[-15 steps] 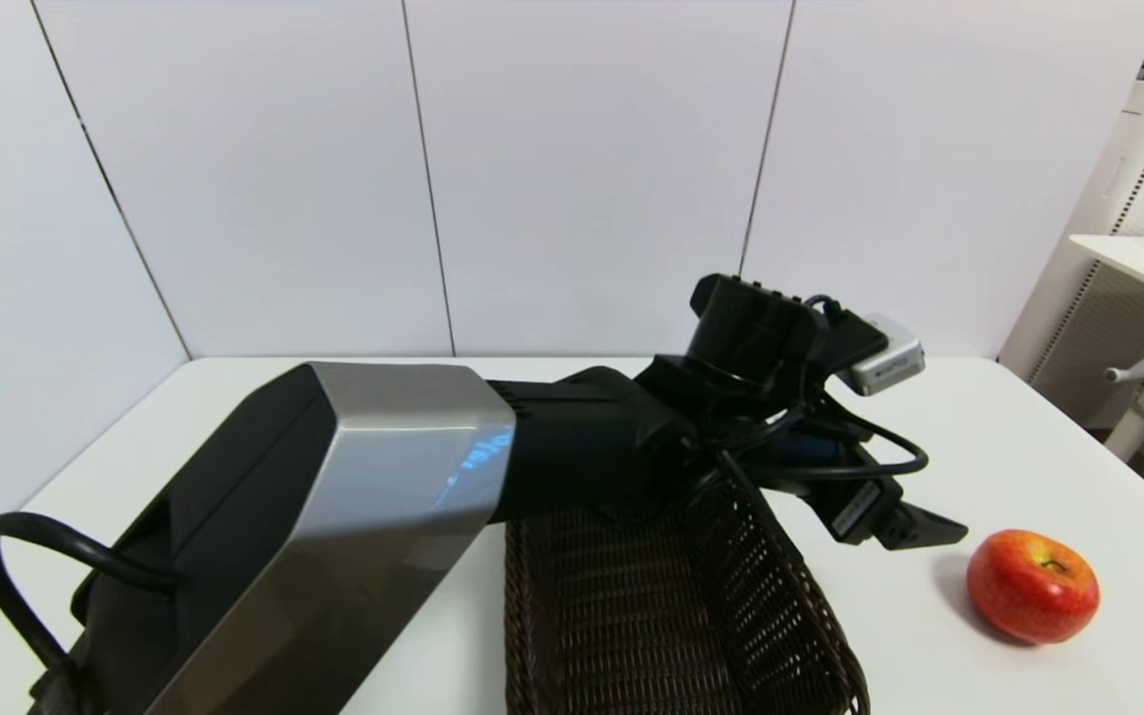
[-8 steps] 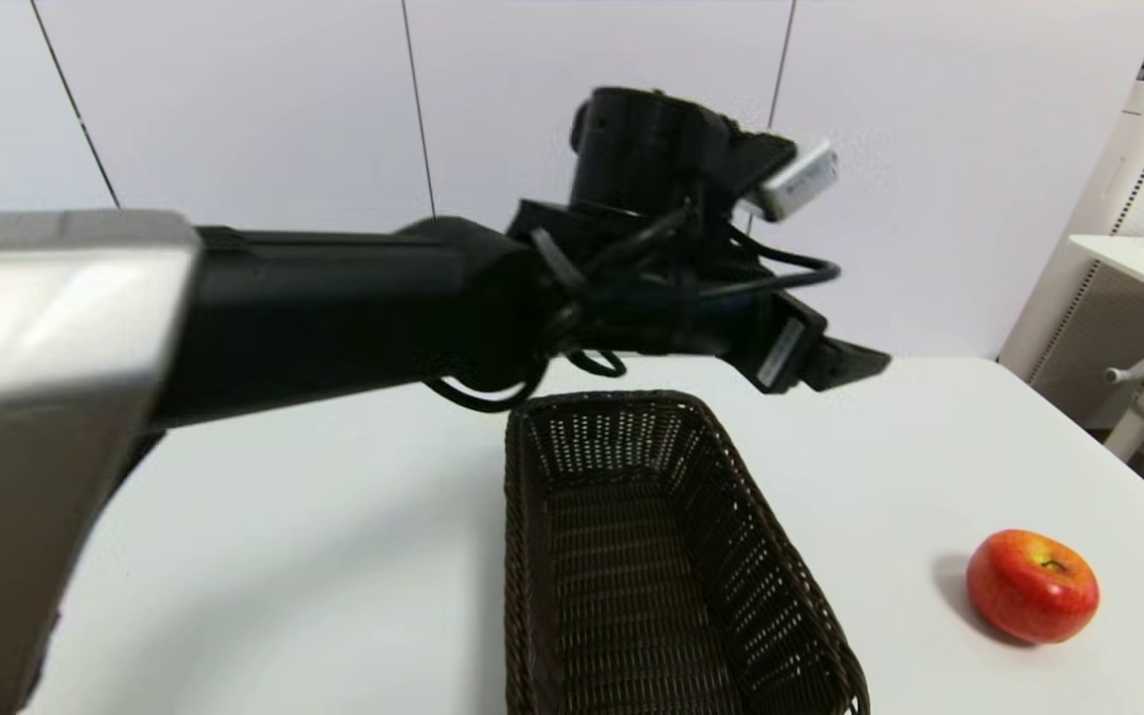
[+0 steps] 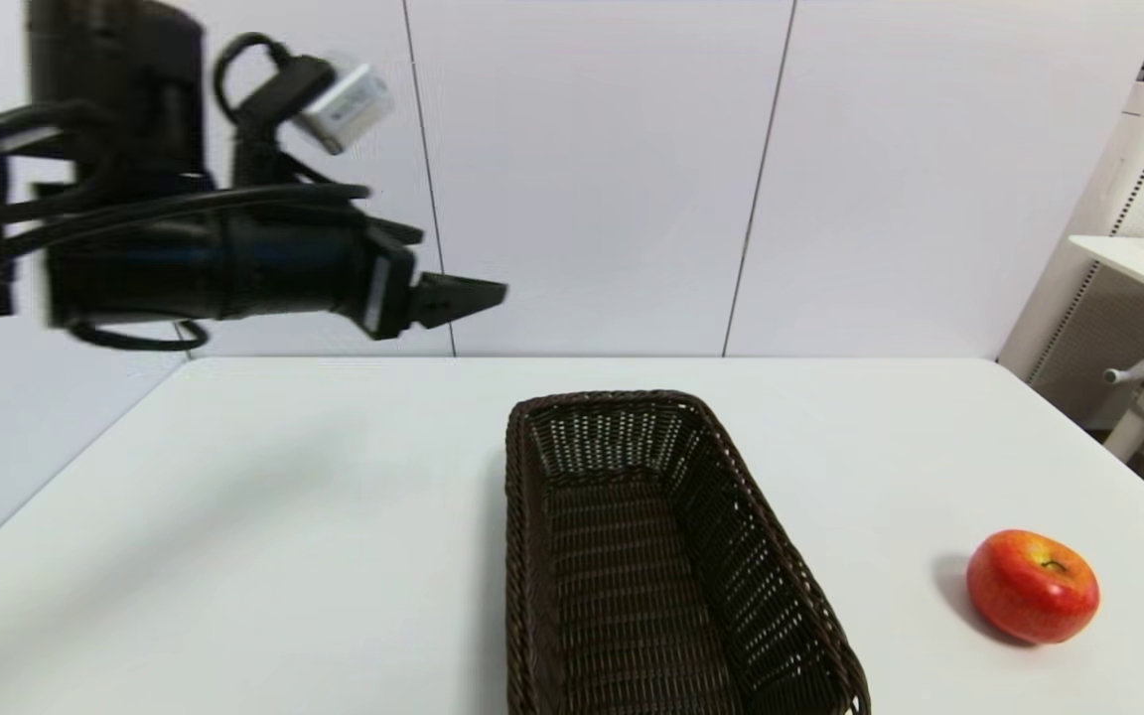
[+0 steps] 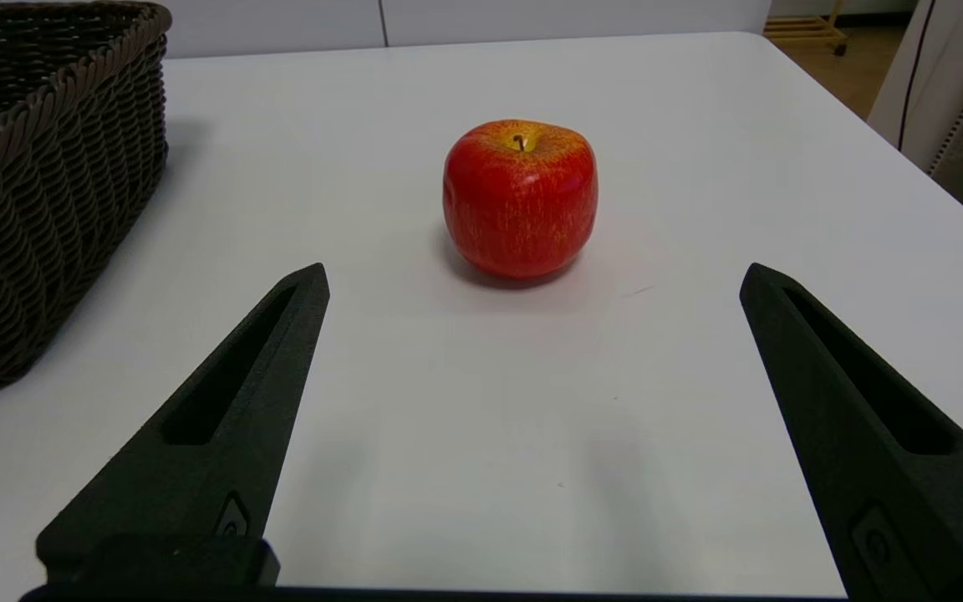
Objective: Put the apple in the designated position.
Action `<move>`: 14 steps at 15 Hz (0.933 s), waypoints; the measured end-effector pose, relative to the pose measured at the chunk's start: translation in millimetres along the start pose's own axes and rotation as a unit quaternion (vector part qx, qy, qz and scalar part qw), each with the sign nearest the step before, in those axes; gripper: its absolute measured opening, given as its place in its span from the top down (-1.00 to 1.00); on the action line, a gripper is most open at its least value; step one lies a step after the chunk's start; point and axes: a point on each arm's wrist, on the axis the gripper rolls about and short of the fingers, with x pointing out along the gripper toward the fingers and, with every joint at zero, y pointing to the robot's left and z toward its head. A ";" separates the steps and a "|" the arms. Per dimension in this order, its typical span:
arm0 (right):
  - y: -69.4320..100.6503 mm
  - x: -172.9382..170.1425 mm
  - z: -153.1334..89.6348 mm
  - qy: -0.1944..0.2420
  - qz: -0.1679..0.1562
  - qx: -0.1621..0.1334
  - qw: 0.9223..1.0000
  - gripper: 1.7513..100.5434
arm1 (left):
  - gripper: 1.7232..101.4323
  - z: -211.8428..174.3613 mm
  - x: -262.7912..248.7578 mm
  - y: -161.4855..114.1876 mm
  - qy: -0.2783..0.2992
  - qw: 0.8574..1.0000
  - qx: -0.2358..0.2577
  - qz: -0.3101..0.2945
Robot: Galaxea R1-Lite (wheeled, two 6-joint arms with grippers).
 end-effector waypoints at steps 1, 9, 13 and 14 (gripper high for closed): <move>0.0 0.0 0.0 0.000 0.000 0.000 1.000 -0.94 | -0.92 -11.2 -24.3 6.3 0.003 1.000 -0.007 0.028; 0.0 0.0 0.0 0.000 0.000 0.000 1.000 -0.94 | -0.93 -110.4 -166.8 -40.8 -0.013 0.982 -0.048 0.180; 0.0 0.0 0.0 0.000 0.000 0.000 1.000 -0.94 | -0.93 -169.1 -196.6 -75.5 -0.031 0.966 -0.079 0.243; 0.0 0.0 0.0 0.000 0.000 0.000 1.000 -0.94 | -0.93 -184.5 -200.4 -83.2 -0.032 0.962 -0.086 0.256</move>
